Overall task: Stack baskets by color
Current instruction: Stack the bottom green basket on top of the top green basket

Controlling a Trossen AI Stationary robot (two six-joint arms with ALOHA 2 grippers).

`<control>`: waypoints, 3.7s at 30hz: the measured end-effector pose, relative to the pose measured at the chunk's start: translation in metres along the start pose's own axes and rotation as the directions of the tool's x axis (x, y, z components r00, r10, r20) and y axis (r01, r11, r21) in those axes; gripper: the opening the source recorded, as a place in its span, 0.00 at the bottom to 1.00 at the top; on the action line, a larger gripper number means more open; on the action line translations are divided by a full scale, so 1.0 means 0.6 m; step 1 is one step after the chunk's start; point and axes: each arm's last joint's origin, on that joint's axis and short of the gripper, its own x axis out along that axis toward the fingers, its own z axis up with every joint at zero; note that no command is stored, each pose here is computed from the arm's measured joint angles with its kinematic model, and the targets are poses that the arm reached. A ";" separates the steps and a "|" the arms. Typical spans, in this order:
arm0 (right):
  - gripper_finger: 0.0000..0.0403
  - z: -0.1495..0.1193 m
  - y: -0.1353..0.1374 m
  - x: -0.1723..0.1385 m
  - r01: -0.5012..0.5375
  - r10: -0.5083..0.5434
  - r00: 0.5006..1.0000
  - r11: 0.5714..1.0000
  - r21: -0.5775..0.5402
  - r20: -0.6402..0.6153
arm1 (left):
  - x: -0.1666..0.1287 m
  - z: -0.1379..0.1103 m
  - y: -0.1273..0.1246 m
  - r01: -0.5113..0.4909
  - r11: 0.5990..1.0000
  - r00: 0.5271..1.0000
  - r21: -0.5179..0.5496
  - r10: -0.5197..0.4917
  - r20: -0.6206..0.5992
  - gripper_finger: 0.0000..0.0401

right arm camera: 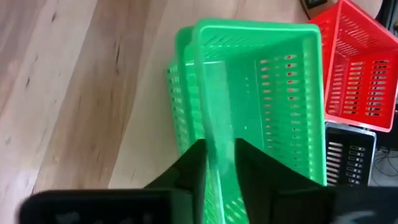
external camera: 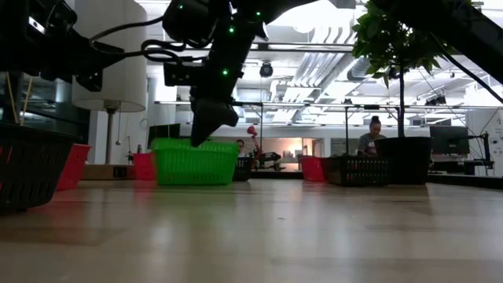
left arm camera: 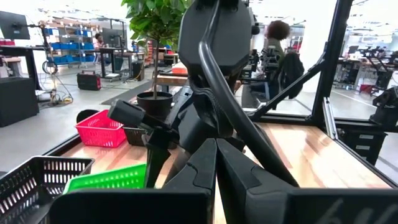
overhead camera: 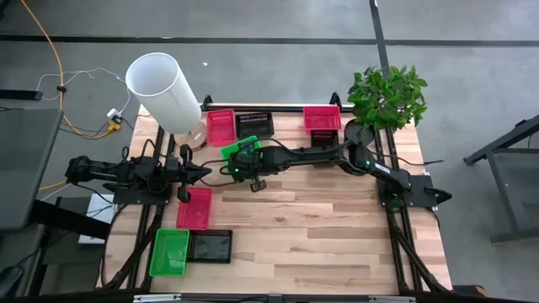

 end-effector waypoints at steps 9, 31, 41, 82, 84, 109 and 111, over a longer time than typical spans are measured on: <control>0.53 0.009 -0.001 -0.024 0.018 -0.019 1.000 0.999 -0.034 -0.021 | 0.000 0.000 0.000 0.000 1.000 1.000 0.000 0.000 0.000 0.00; 0.62 -0.069 -0.054 -0.091 -0.260 0.312 0.929 0.933 0.250 -0.197 | 0.000 0.000 0.000 -0.001 1.000 1.000 0.001 0.001 -0.003 0.00; 0.62 -0.146 0.011 -0.116 -0.276 0.321 0.941 0.909 0.312 -0.104 | 0.001 -0.001 0.000 -0.001 1.000 1.000 0.001 0.001 -0.005 0.00; 0.62 -0.236 0.117 -0.217 -0.344 -0.165 0.578 0.839 0.422 0.799 | 0.000 0.032 -0.002 0.031 0.998 0.982 -0.050 -0.021 0.190 0.01; 0.62 -0.237 0.118 -0.216 -0.342 -0.160 0.585 0.840 0.421 0.795 | 0.004 0.032 -0.002 0.022 0.998 0.983 -0.051 -0.013 0.185 0.03; 0.03 -0.425 0.179 -0.314 -0.341 -0.413 0.451 0.739 0.581 0.791 | 0.091 0.146 -0.034 0.026 1.000 0.983 0.017 -0.022 -0.180 0.39; 0.01 -0.434 0.186 -0.306 -0.340 -0.428 0.426 0.741 0.579 0.797 | 0.086 0.149 -0.040 0.039 0.999 0.958 -0.008 -0.040 -0.284 0.39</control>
